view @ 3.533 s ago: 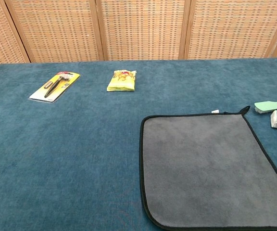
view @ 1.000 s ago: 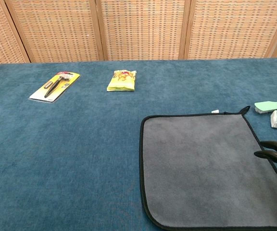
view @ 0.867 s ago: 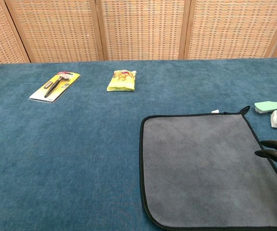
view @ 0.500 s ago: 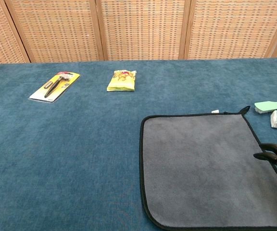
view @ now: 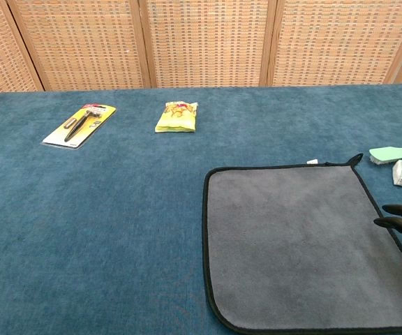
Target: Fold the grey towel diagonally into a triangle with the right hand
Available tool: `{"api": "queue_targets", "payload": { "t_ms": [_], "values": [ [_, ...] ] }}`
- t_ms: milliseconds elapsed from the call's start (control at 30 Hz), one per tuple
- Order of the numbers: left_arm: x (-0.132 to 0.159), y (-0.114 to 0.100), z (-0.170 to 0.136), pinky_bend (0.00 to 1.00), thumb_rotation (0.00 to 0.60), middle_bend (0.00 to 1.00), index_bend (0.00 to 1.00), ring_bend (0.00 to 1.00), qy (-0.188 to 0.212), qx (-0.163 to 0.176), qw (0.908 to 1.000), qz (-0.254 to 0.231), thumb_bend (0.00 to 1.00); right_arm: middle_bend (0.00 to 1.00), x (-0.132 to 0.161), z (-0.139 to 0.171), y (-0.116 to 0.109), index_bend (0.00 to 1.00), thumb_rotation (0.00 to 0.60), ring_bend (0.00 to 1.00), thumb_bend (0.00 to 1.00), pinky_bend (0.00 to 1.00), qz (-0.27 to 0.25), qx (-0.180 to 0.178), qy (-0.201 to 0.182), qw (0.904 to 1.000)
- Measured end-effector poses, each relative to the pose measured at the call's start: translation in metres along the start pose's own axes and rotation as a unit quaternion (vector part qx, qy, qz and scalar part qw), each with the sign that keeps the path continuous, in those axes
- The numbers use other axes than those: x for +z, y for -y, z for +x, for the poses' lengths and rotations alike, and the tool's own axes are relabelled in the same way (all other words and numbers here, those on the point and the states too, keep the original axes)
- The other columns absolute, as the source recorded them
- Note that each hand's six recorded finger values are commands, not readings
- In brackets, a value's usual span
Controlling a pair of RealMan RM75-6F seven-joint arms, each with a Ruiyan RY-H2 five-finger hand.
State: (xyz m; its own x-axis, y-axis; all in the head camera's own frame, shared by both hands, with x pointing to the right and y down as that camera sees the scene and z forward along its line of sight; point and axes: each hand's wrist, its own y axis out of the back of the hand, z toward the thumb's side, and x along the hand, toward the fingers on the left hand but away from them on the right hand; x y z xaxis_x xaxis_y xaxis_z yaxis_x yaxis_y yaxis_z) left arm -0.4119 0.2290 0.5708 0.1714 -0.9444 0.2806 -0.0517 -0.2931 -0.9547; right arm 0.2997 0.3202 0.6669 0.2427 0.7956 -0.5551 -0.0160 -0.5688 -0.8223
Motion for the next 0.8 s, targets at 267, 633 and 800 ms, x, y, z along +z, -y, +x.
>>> {"api": "queue_targets", "payload": {
  "t_ms": [267, 633, 800],
  "values": [
    [0.0004, -0.0001, 0.0003, 0.0, 0.6, 0.0, 0.0, 0.0, 0.001, 0.0, 1.0, -0.002, 0.16, 0.0, -0.0001, -0.0003, 0.0015, 0.05, 0.6, 0.0, 0.03, 0.0, 0.007, 0.003, 0.0, 1.0],
    [0.0063, 0.0033, 0.008, 0.0, 0.6, 0.0, 0.0, 0.0, 0.012, -0.005, 0.9999, -0.003, 0.16, 0.0, -0.0065, -0.0004, 0.0064, 0.05, 0.6, 0.0, 0.19, 0.0, 0.011, 0.013, 0.013, 0.9998],
    [0.0065, 0.0012, 0.0056, 0.0, 0.6, 0.0, 0.0, 0.0, 0.012, -0.001, 0.9999, -0.003, 0.16, 0.0, -0.0033, -0.0023, 0.0083, 0.05, 0.6, 0.0, 0.43, 0.0, 0.012, 0.012, 0.005, 0.9998]
  ]
}}
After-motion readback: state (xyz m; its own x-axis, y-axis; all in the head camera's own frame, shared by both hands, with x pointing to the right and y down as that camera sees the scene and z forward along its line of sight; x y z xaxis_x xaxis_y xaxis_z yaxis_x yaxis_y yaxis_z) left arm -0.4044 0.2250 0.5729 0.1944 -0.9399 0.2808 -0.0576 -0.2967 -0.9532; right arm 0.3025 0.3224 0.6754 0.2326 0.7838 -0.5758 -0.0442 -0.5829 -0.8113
